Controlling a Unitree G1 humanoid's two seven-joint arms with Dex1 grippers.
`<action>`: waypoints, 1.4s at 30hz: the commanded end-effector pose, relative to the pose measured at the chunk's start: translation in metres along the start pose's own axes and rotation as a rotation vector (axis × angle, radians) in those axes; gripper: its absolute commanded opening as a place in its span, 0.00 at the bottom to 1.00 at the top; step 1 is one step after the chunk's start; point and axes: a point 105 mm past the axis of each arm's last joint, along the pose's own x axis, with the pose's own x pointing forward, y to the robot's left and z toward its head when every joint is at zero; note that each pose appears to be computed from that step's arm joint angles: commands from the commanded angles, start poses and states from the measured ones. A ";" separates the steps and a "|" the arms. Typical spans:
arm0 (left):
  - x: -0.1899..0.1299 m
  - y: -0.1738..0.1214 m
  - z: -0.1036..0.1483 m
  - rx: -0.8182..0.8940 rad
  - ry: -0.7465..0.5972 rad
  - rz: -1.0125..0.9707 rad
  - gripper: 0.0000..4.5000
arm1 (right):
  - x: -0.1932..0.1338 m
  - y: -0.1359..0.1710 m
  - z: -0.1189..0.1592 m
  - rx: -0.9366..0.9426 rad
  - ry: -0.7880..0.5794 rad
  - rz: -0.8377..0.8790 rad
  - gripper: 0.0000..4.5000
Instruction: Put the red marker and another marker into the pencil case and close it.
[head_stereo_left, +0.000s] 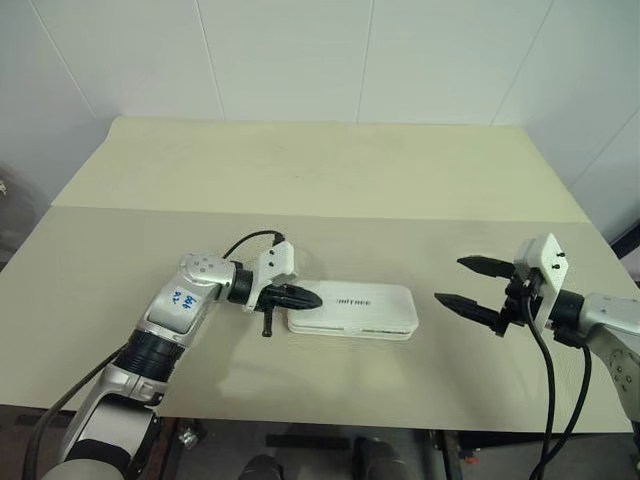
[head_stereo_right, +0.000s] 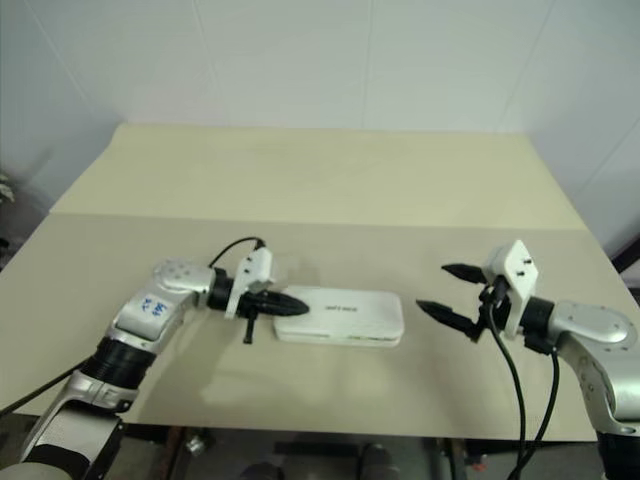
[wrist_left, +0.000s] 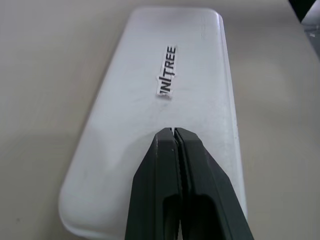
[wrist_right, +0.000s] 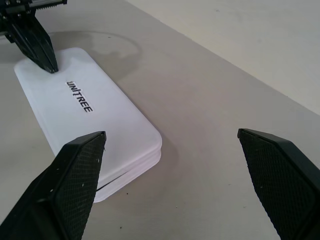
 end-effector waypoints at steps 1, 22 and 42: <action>0.010 -0.007 -0.003 -0.007 0.071 -0.026 0.01 | -0.002 0.002 0.012 -0.037 -0.054 -0.026 1.00; -0.031 0.028 0.038 -0.063 -0.233 0.212 0.01 | 0.004 0.007 0.008 -0.005 -0.075 -0.026 1.00; -0.139 0.012 -0.004 -0.047 -0.288 0.450 0.99 | 0.001 -0.024 0.030 -0.140 -0.066 -0.024 1.00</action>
